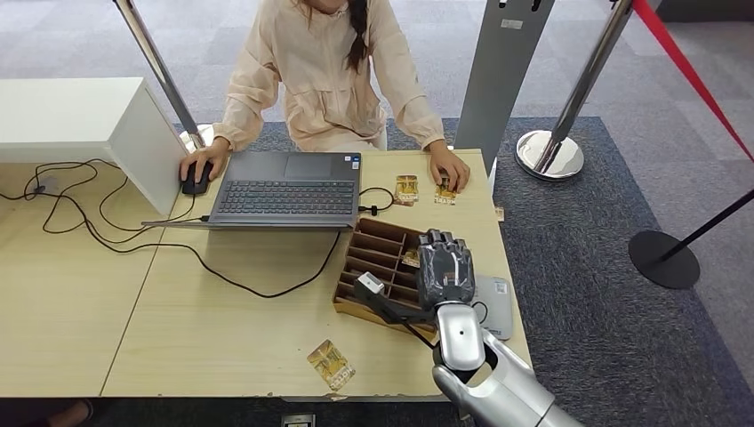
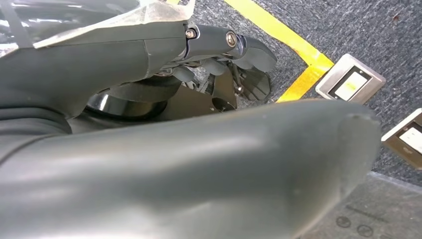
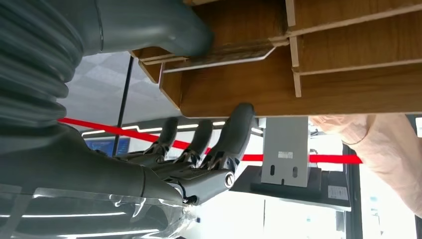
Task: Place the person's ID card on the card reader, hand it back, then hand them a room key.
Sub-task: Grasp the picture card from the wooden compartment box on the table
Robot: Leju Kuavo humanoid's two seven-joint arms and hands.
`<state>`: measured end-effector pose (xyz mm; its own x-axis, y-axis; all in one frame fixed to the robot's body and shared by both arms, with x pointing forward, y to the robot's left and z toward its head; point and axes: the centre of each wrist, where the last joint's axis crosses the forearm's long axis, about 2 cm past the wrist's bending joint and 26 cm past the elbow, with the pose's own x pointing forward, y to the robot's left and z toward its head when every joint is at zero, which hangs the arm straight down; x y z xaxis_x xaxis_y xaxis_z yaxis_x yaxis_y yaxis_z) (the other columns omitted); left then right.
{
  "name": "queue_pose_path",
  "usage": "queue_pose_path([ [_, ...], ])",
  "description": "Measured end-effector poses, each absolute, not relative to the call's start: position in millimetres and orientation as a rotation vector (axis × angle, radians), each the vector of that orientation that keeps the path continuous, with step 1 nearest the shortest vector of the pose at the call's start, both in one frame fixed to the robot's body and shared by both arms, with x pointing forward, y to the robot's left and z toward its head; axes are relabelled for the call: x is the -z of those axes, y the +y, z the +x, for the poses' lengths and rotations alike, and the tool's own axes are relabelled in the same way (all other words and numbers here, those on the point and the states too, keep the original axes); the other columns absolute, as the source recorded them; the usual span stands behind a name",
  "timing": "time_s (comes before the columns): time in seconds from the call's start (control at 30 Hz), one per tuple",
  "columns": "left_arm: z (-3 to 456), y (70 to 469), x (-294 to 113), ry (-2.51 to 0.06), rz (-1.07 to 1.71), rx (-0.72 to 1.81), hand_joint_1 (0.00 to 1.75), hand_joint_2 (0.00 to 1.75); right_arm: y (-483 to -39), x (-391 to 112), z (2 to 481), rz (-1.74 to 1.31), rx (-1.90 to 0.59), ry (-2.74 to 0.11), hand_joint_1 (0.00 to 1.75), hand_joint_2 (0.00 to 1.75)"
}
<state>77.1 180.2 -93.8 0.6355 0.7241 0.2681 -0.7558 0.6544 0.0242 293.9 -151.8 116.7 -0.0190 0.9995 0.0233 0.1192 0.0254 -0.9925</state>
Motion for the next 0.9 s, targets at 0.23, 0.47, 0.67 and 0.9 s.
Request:
queue_pose_path([
  [0.23, 77.4, 179.3, 93.6, -0.246, 0.141, -0.863, 0.0, 0.0, -152.3, -116.9, 293.6, -1.262, -1.151, -1.311, 1.75, 1.75],
  [0.47, 77.6, 178.6, 93.4, -0.244, 0.142, -0.877, 0.0, 0.0, -151.7, -118.4, 293.7, -1.251, -1.144, -1.314, 1.74, 1.75],
  [0.67, 77.6, 178.1, 93.2, -0.243, 0.142, -0.885, 0.0, 0.0, -151.7, -118.6, 293.7, -1.247, -1.141, -1.315, 1.51, 1.75],
  [0.9, 78.6, 178.1, 93.3, -0.262, 0.106, -0.888, 0.0, 0.0, -151.5, -118.4, 293.5, -1.242, -1.12, -1.331, 1.48, 1.75],
])
